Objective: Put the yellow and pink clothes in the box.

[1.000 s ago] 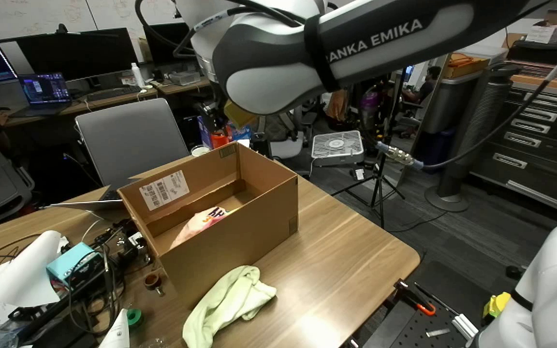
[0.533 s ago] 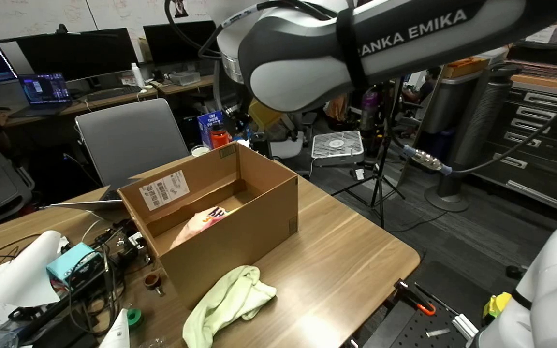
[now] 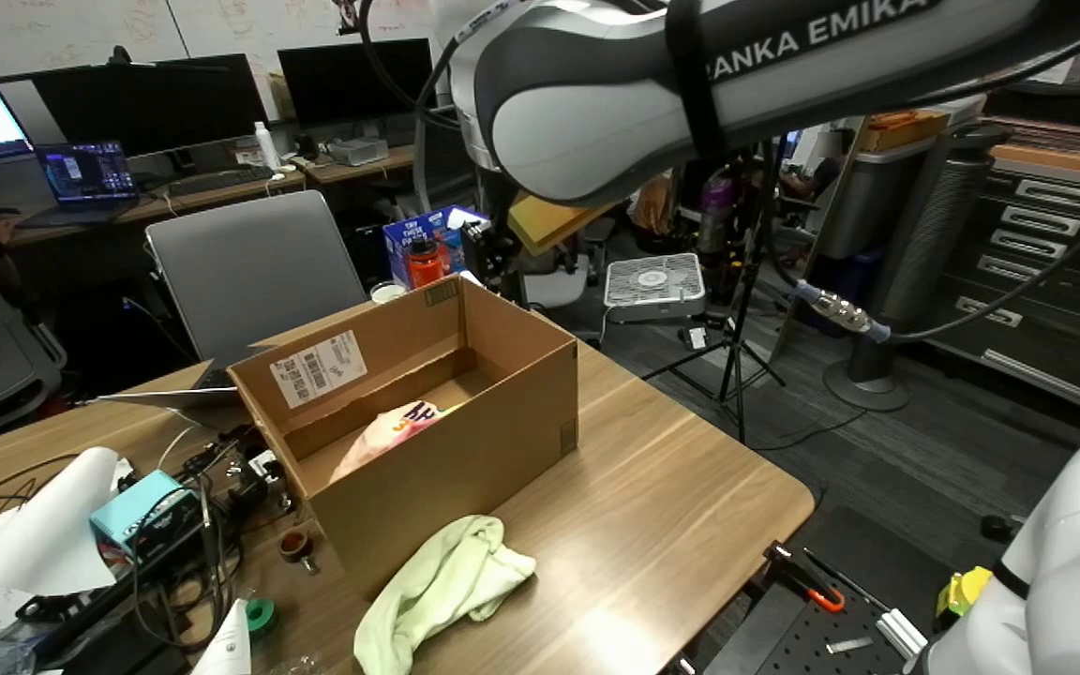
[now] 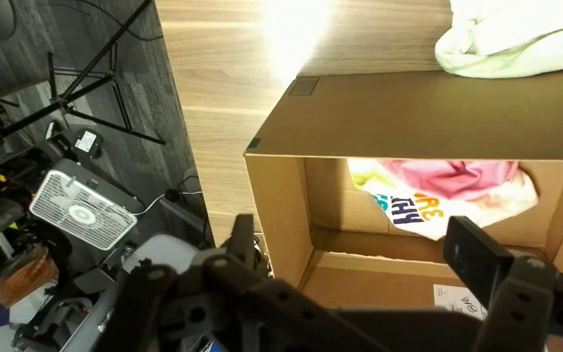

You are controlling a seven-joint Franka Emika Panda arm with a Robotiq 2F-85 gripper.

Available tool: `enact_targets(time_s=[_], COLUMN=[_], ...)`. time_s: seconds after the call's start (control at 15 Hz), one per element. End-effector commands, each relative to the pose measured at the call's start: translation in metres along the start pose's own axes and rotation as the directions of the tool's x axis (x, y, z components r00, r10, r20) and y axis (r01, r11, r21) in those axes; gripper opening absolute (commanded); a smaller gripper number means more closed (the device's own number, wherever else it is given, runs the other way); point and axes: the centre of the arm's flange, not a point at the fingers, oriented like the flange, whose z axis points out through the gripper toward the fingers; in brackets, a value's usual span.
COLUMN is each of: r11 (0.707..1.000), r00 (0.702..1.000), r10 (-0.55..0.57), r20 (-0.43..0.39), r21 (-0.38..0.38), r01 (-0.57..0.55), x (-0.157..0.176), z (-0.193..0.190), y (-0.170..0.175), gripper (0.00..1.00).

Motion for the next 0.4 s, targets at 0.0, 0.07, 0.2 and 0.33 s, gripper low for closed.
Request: enact_targets(time_s=[0.0, 0.07, 0.2, 0.33], r11=[1.0, 1.0, 1.0, 1.0], r00=[1.0, 1.0, 1.0, 1.0], r10=[0.001, 0.001, 0.0, 0.0], r20=[0.004, 0.005, 0.006, 0.006], r21=[0.003, 0.004, 0.004, 0.003], r01=[-0.001, -0.001, 0.0, 0.0], x=[-0.0004, -0.0005, -0.0007, -0.0008], z=[0.0005, 0.0008, 0.0011, 0.0013], y=[-0.0002, -0.0002, -0.0002, -0.0002], gripper=[1.0, 1.0, 1.0, 1.0])
